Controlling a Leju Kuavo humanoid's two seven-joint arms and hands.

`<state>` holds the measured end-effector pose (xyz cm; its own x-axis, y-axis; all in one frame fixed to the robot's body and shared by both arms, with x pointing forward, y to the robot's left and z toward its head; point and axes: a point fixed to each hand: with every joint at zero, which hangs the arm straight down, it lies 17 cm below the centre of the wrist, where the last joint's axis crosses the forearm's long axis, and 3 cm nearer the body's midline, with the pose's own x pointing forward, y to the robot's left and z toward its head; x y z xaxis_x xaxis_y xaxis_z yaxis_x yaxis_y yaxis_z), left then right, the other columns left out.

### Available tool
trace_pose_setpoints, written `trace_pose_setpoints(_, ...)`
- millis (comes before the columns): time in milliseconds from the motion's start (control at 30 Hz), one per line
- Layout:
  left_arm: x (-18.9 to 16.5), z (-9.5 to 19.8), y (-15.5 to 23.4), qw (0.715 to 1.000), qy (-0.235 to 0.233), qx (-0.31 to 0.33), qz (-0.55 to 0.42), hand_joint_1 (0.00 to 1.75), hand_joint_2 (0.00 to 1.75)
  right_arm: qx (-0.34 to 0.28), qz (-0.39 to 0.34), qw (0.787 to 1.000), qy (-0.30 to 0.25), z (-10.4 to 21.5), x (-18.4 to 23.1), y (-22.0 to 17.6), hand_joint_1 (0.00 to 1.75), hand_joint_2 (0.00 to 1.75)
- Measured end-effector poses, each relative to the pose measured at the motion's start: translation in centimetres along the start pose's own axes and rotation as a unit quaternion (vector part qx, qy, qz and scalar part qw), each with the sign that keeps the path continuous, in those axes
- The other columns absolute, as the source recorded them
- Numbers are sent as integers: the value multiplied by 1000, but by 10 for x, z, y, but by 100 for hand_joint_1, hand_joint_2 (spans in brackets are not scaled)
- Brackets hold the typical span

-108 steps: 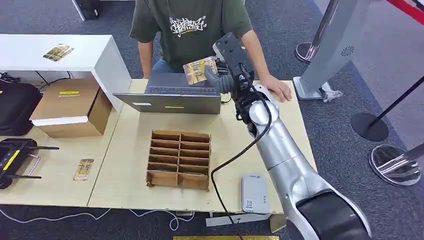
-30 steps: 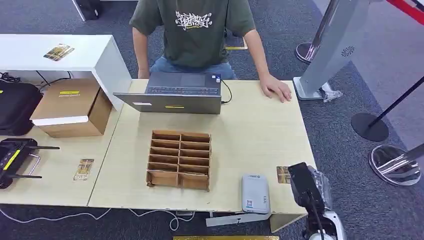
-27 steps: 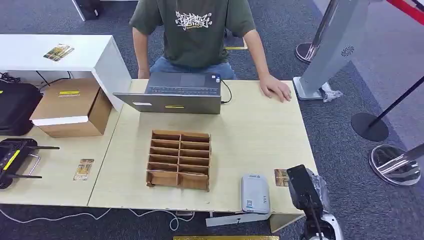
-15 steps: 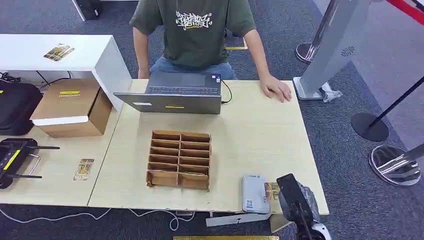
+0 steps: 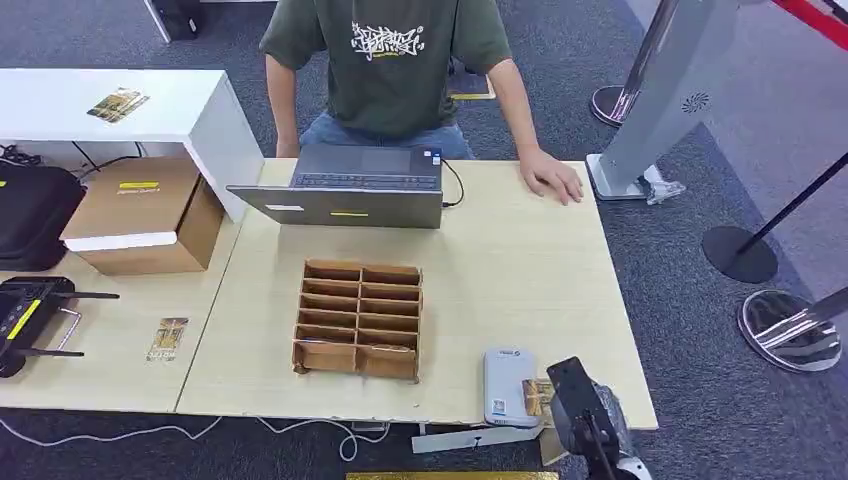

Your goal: Pass the card to the sensor for recognition and then transmit it.

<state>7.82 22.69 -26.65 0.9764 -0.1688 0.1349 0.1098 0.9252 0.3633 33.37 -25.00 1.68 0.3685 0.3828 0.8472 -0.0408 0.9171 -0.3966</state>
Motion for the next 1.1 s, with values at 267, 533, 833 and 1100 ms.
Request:
trace_pose_setpoints(267, 0, 0, 0, 1000, 0, 0, -1, 0, 0, 2, 0, 1000, 4, 0, -3, 2, 175, 175)
trace_pose_setpoints(533, 1, 0, 0, 1000, -2, -1, -3, 0, 0, 18, 1, 1000, 13, -6, -7, 11, 175, 175)
trace_pose_setpoints(833, 1, 0, 0, 1000, -2, -1, -1, 0, 0, 26, 6, 999, 19, -19, -5, 20, 175, 175)
trace_pose_setpoints(1100, 1, 0, -1, 1000, -1, -1, 2, 0, 0, 21, 15, 999, 24, -20, -7, 19, 175, 175)
